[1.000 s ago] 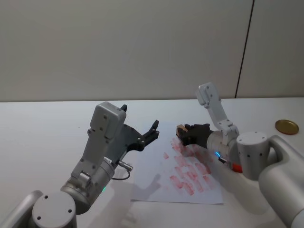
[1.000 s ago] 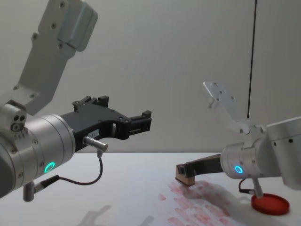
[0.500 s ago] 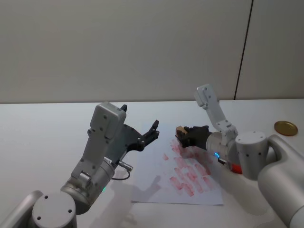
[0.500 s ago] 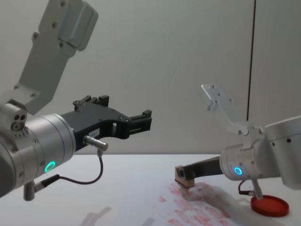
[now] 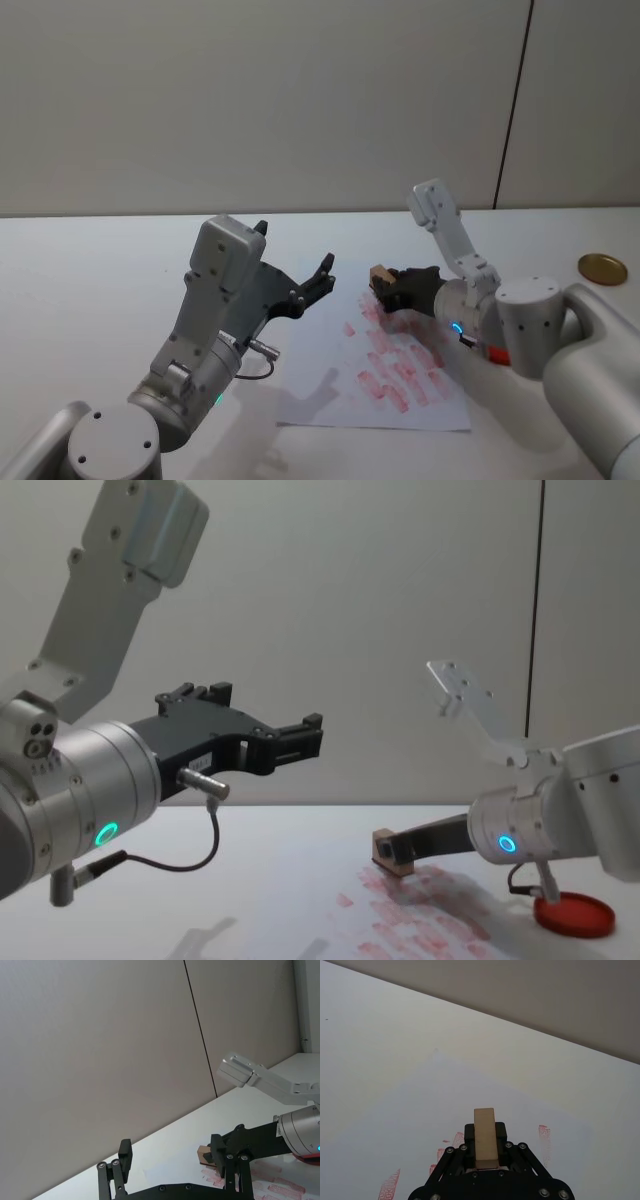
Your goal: Use the one hand to pick up the stamp and affix it onto the A4 paper.
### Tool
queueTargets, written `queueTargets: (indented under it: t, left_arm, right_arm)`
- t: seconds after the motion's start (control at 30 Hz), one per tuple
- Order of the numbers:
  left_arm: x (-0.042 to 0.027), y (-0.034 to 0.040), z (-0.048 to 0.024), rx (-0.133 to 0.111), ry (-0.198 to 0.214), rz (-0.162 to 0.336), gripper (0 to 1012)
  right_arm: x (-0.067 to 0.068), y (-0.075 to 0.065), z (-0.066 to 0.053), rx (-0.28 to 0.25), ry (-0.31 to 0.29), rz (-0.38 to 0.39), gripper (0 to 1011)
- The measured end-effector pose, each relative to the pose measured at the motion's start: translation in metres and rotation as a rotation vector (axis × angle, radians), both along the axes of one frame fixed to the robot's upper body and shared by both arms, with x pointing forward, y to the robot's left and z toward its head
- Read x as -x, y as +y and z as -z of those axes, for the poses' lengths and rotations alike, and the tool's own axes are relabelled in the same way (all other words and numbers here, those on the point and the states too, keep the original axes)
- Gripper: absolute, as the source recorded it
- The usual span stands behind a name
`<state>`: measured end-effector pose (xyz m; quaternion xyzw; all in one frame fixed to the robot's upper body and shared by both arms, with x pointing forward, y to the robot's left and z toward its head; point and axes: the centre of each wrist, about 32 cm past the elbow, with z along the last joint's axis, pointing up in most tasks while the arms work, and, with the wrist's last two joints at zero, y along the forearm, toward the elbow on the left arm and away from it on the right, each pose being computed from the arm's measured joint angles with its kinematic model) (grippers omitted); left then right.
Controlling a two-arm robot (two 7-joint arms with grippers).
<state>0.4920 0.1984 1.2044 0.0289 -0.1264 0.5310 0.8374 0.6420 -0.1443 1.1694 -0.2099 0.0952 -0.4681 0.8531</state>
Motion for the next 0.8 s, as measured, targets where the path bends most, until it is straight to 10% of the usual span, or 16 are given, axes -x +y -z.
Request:
queueTargets:
  t: [0.33, 0.8]
  left_arm:
    - [0.0, 0.0, 0.0, 0.0, 0.0, 0.0, 993]
    - [0.0, 0.0, 0.0, 0.0, 0.0, 0.0, 993]
  right_arm:
    - [0.005, -0.001, -0.01, -0.009, -0.062, 0.007, 216]
    - [0.013, -0.004, -0.054, -0.078, -0.283, 0.029, 216]
